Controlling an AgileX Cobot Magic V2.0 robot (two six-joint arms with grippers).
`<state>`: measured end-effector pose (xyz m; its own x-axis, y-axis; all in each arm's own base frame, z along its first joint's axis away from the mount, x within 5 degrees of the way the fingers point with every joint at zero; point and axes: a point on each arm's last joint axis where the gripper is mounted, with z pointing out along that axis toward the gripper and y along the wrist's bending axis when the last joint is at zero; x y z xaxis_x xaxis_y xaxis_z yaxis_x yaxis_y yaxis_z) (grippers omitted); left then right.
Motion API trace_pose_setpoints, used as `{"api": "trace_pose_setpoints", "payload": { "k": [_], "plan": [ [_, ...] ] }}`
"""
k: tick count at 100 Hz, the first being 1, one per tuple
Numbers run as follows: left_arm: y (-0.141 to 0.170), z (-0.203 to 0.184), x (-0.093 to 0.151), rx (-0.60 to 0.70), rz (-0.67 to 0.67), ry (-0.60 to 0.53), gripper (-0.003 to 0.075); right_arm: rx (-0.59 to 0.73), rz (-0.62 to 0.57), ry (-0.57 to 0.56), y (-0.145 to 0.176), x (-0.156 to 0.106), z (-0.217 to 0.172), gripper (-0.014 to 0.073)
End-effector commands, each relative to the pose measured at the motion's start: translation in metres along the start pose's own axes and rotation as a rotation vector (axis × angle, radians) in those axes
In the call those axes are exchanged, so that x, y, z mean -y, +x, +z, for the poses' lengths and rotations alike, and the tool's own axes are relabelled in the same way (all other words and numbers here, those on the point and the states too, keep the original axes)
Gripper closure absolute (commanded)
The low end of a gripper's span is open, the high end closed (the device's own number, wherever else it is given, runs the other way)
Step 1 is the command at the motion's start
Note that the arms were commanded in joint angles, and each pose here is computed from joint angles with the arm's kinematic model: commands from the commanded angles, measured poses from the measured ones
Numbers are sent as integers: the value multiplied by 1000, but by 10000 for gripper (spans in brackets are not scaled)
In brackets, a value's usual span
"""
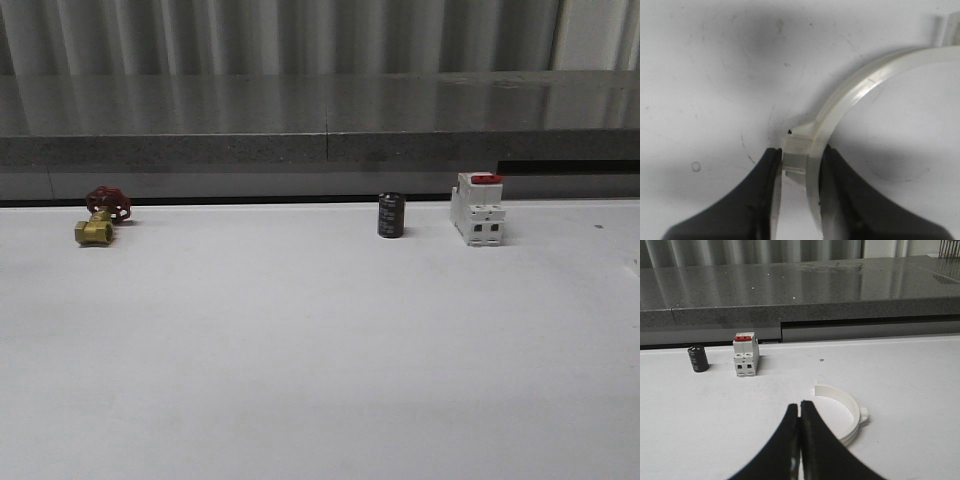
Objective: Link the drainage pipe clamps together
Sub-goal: 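Close the left gripper on the clamp half's end tab, then carry the clamp half forward and lower it onto the table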
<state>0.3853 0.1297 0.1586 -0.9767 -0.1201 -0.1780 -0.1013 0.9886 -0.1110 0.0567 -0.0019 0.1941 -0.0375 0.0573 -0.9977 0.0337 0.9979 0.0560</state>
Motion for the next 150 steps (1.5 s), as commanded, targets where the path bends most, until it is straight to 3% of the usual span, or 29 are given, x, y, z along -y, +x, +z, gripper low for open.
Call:
{"api": "trace_pose_setpoints", "payload": {
  "k": [1,16,56,77,87,150],
  "plan": [
    [-8,-44,16,110,28,-2,699,114,-9,-4,-15,-1,-3,662],
    [-7,-61,51,116,19,24,699,113,-9,-4,-14,-1,-3,662],
    [18,-37,210,103,85,111,699,113,-9,-4,-14,-1,-3,662],
    [32,-36,268,177,83,149,699,113,-9,-4,-14,-1,-3,662],
    [37,-36,281,186,92,166,699,113,-9,-4,-14,-1,-3,662],
    [45,-28,297,169,91,178,699,113,-9,-4,-14,-1,-3,662]
  ]
}}
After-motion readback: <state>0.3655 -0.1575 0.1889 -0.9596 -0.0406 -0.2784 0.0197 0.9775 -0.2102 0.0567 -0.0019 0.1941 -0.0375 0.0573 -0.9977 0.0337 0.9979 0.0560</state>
